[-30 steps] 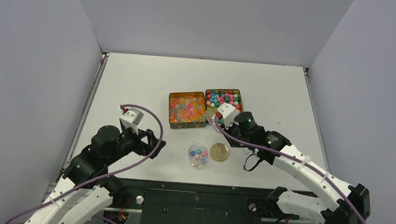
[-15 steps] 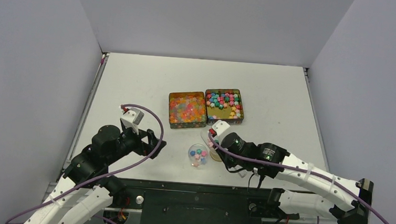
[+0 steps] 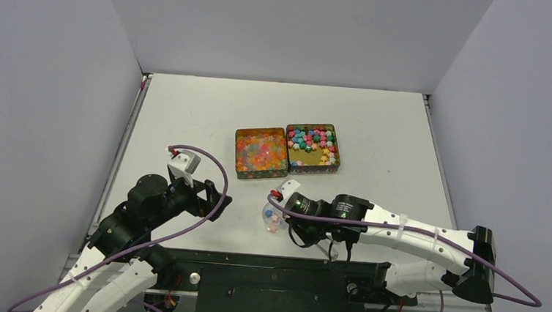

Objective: Pack the candies
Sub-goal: Place the fake candies in the packing bottle.

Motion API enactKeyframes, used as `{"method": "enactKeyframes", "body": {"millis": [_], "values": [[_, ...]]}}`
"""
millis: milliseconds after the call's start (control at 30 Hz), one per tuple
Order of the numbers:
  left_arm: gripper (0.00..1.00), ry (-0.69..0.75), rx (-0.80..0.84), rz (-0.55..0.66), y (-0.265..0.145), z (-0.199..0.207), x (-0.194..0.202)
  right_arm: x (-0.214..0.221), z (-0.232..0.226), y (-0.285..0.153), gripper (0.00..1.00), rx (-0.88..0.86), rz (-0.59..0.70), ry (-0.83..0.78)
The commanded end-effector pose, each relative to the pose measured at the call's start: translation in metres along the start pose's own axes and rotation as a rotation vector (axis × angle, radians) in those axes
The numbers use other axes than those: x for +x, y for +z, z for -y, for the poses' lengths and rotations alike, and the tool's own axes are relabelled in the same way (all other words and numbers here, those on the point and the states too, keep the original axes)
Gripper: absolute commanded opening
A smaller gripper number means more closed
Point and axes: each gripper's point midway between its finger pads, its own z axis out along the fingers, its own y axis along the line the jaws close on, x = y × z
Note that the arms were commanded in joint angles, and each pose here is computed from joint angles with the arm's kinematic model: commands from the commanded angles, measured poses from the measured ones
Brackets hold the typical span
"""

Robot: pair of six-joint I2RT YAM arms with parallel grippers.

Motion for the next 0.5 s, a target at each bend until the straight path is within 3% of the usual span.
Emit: {"method": "enactKeyframes", "body": {"millis": [0,467], "values": [[0.96,0.012,0.025,0.046,0.0,0.005,-0.011,-0.005,-0.009,-0.011,0.0,-0.024,-0.037,0.026],[0.96,0.013,0.025,0.055,-0.002,0.005,-0.012,0.004,-0.028,-0.012,0.0,-0.129,-0.241,0.047]]}}
